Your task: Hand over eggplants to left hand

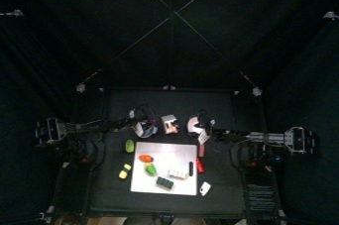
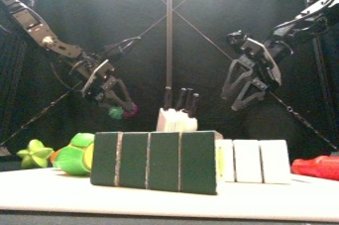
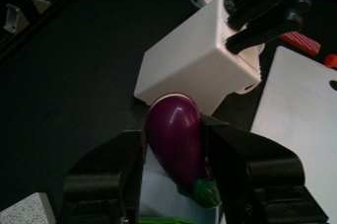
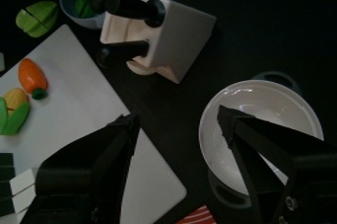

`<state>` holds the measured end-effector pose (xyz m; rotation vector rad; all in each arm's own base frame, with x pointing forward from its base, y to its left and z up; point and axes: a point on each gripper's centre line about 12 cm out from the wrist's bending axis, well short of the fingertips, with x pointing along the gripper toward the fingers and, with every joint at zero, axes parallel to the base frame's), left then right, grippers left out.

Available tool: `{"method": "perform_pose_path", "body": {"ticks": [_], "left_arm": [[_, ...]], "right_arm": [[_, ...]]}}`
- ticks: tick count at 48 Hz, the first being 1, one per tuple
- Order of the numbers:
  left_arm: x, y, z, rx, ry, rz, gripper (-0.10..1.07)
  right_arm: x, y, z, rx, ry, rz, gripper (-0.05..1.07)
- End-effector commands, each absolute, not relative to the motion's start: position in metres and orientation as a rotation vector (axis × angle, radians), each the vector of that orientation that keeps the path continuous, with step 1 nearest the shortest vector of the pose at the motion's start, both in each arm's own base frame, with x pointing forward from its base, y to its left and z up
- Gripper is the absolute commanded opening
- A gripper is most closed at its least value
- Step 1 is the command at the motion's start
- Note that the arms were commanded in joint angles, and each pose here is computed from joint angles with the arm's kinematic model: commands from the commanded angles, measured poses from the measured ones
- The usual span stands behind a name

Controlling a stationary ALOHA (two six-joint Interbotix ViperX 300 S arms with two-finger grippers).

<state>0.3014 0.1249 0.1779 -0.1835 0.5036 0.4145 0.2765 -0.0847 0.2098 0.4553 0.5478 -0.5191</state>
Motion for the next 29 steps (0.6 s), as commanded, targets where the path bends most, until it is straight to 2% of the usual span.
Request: {"method": "perform_pose_path", "body": {"ticks": [1, 7, 13, 29], "left_arm": [[0.307, 0.123, 0.191, -0.154, 0.455, 0.397, 0.64], [0.313, 0.114, 0.201, -0.098, 0.407, 0.351, 0.64], [0.321, 0.103, 0.218, -0.008, 0.328, 0.287, 0.64], [0.341, 0.094, 0.265, 0.143, 0.120, 0.203, 0.64]], "right_arm": [[0.284, -0.086, 0.233, 0.453, 0.480, -0.504, 0.95], [0.290, -0.087, 0.252, 0.477, 0.424, -0.497, 0.95], [0.297, -0.085, 0.274, 0.569, 0.353, -0.481, 0.95], [0.309, -0.079, 0.298, 0.877, 0.185, -0.371, 0.95]]}}
